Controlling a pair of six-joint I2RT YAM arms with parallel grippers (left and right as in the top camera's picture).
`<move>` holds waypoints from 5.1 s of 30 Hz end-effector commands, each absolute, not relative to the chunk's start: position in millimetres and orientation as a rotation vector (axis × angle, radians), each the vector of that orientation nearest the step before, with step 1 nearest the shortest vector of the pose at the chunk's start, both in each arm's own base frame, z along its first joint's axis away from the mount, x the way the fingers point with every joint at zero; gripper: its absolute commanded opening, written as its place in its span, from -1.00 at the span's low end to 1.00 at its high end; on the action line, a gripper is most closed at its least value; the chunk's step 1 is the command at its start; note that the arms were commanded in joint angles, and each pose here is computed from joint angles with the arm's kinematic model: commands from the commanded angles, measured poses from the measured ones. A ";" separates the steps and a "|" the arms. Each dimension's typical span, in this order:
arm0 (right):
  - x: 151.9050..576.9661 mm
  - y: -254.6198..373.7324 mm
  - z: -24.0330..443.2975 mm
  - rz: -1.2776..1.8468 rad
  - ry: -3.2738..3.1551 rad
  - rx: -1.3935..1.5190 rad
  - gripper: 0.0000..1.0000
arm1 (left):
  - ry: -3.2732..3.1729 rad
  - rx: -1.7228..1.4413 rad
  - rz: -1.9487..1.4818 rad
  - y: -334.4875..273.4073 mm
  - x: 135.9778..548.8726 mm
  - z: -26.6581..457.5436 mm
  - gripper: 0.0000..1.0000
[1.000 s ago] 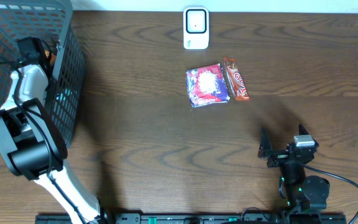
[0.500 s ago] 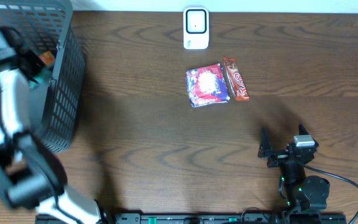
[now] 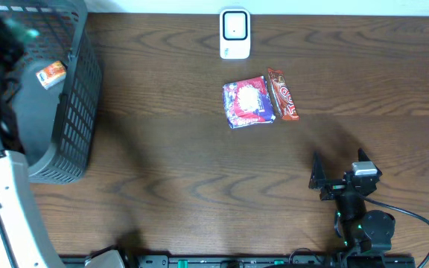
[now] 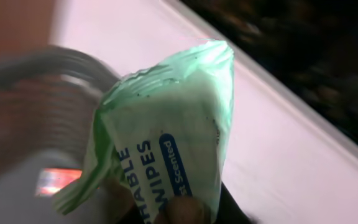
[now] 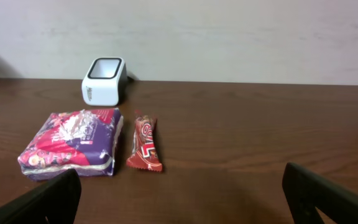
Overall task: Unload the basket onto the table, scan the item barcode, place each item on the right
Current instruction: 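Carry the green wipes pack to the scanner and release it, then move the left gripper into the basket and grasp the orange box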
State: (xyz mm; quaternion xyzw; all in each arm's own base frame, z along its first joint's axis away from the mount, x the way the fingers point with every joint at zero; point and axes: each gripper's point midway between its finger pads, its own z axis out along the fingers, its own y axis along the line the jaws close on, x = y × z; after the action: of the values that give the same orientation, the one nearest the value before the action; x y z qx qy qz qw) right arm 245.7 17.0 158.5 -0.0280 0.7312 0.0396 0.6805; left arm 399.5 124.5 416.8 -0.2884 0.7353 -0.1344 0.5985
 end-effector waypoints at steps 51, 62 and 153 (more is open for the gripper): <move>245.5 17.9 157.5 0.085 1.641 -0.071 0.99 | 2.754 -0.025 -0.318 -219.4 443.2 36.0 -0.85; 245.5 17.9 157.5 0.085 1.641 -0.071 0.98 | 2.669 0.250 -0.363 -261.3 441.3 40.0 -0.85; 245.5 17.9 157.5 0.085 1.641 -0.071 0.98 | 2.165 -0.700 0.184 245.1 510.6 140.2 0.00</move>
State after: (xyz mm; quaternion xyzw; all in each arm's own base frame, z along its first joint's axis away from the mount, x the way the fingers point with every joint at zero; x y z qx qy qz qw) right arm 245.7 17.0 158.5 -0.0280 0.7312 0.0396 0.6805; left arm 507.4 243.0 143.0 -0.3553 0.8350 0.0335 0.4189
